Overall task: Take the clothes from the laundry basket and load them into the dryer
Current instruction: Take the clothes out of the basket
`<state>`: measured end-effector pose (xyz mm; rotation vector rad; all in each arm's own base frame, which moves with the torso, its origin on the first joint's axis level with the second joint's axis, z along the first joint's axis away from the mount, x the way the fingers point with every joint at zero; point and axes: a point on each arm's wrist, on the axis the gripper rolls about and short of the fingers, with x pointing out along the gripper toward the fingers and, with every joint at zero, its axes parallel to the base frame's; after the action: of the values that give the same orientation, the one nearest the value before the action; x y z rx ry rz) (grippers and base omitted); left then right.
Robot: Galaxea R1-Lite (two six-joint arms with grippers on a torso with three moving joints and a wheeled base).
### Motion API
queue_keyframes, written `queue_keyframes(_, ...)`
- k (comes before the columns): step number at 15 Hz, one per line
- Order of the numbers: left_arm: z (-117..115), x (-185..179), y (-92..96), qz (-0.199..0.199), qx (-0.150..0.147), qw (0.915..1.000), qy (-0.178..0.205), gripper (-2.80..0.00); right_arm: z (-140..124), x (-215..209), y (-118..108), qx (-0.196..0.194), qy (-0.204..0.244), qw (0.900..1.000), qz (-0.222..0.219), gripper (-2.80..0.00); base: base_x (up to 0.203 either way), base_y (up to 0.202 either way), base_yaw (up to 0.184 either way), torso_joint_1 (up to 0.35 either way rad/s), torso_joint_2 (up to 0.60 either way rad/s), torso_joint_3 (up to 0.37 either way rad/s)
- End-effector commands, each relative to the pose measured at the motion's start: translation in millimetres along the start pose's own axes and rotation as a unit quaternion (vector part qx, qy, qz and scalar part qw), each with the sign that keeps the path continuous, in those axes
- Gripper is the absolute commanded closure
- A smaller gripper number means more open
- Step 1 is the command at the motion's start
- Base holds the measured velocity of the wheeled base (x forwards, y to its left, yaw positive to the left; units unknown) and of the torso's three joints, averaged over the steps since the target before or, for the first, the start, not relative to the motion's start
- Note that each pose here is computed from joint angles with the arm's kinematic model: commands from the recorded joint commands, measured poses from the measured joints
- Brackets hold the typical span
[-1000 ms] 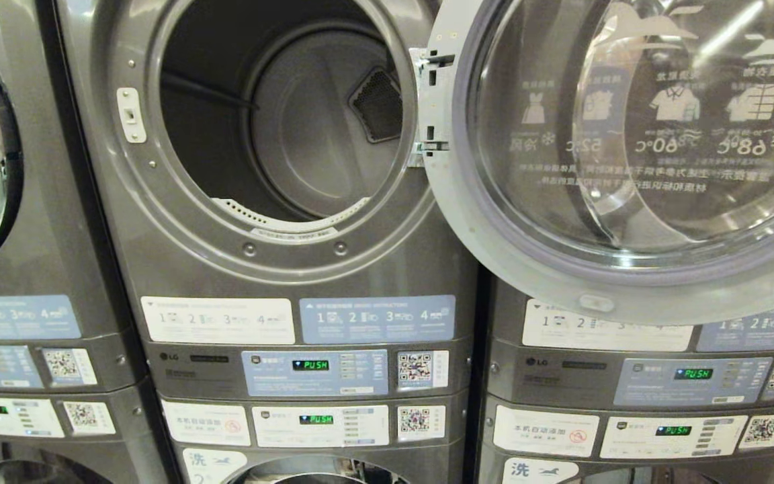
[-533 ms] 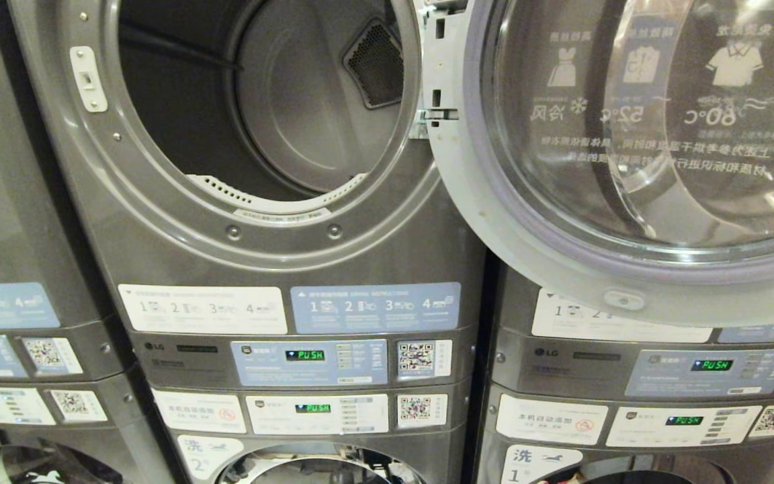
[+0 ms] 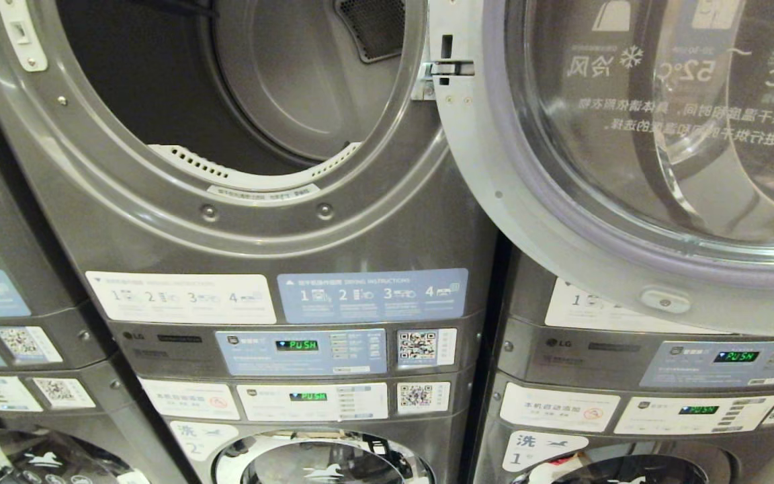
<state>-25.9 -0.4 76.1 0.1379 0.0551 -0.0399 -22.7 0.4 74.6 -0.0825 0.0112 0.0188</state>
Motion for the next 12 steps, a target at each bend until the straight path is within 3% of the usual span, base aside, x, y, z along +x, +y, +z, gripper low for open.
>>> queue_keyframes(1, -0.2, 0.0, 0.0, 0.000, 0.001, 1.0000, 0.000, 0.00, -0.6, 0.1, 0.0, -0.002, 0.001, 1.000, 0.000, 0.00, 0.000, 0.000, 0.000, -0.002, 0.00, -0.130)
queue_keyframes(12, -0.2, 0.0, -0.1, 0.000, 0.001, 1.0000, 0.000, 0.00, -0.7, 0.1, 0.1, -0.003, 0.002, 1.000, 0.000, 0.00, 0.000, 0.000, 0.000, -0.015, 0.03, 0.002)
